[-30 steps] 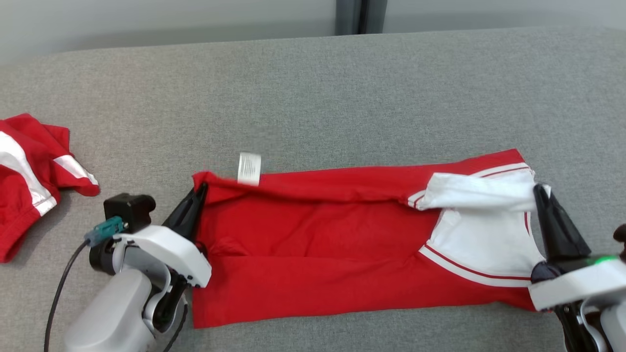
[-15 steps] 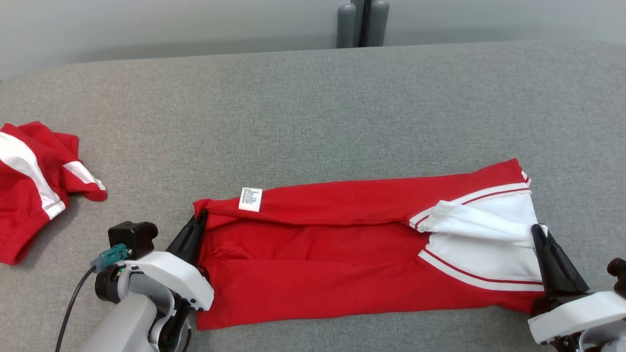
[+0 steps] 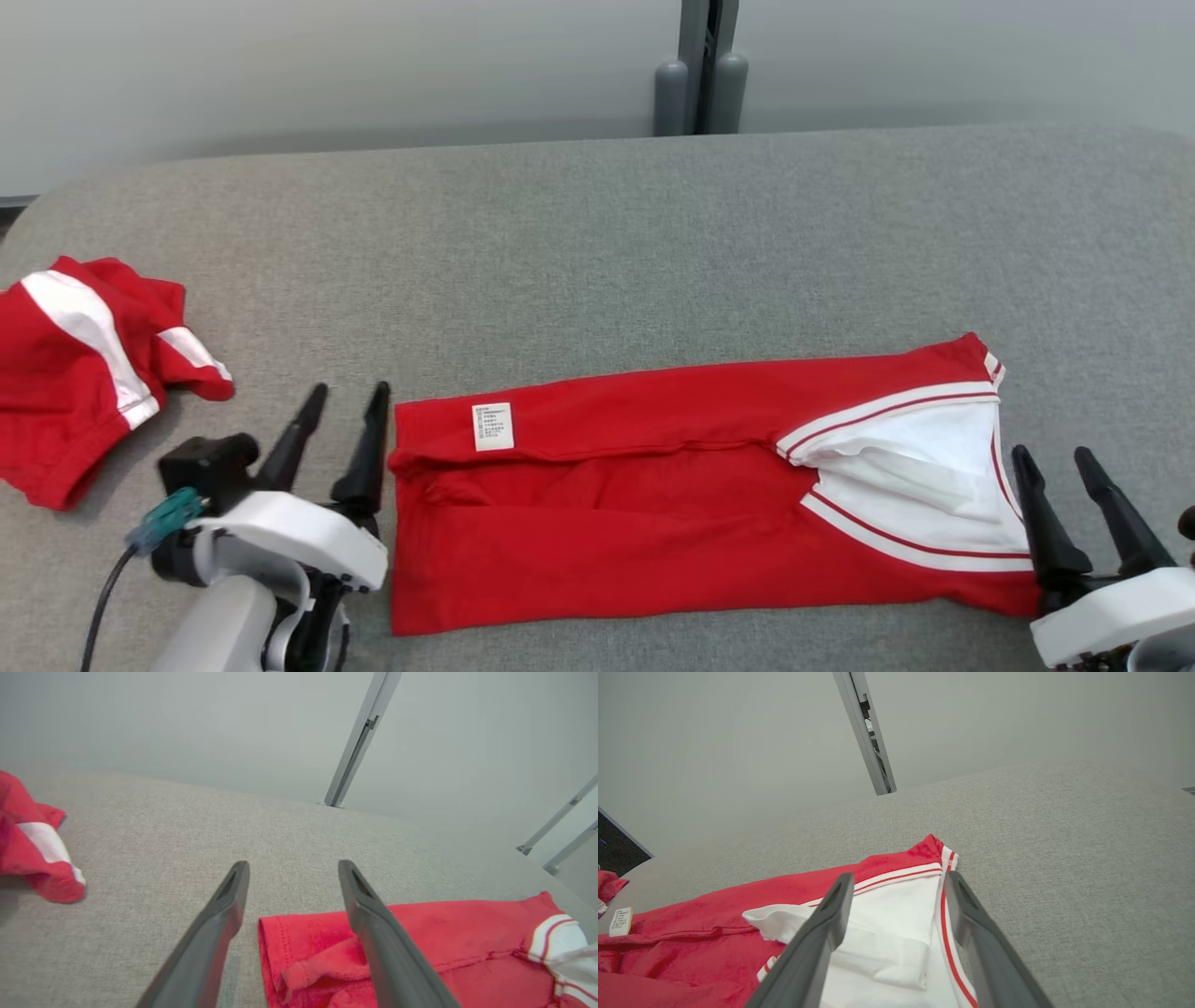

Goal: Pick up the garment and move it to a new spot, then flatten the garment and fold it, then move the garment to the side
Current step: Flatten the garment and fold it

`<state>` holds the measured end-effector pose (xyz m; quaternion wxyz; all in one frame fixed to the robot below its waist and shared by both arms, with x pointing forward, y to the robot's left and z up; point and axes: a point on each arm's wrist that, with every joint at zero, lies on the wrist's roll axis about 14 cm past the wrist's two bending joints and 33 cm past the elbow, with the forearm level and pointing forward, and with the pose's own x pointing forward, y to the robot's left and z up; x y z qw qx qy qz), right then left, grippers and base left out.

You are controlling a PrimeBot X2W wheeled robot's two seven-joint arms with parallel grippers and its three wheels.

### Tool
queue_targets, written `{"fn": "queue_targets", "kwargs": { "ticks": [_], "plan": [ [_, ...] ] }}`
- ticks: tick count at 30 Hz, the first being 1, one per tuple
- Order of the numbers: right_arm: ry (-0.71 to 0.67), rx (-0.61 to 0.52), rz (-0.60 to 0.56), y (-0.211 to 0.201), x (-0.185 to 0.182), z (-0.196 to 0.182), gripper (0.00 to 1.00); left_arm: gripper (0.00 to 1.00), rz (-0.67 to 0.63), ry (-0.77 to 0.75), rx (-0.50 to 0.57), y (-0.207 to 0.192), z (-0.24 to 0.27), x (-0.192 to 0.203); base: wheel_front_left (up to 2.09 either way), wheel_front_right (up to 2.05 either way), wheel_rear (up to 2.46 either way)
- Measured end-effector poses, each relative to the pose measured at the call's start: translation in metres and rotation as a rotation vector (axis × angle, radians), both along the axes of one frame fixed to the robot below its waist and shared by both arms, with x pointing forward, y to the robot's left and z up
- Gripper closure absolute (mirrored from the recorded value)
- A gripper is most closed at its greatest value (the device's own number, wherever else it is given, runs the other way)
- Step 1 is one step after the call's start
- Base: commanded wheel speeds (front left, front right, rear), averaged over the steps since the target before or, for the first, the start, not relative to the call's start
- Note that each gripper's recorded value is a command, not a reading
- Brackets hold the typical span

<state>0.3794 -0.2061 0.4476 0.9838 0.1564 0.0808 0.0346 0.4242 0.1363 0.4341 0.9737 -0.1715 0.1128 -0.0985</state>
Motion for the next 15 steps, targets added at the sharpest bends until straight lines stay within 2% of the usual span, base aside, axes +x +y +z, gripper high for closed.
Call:
{"fn": "queue_targets", "kwargs": {
  "ticks": [7,15],
  "plan": [
    [0.051,-0.077,0.012,-0.012,0.006,-0.004,0.00,0.00,0.198,-0.167,0.018,0.049,0.046,-0.012,0.00,0.00,0.00],
    [0.156,-0.136,0.045,-0.012,0.021,-0.021,0.00,0.00,0.343,-0.203,0.096,0.087,0.051,-0.046,0.00,0.00,0.00]
  ]
}}
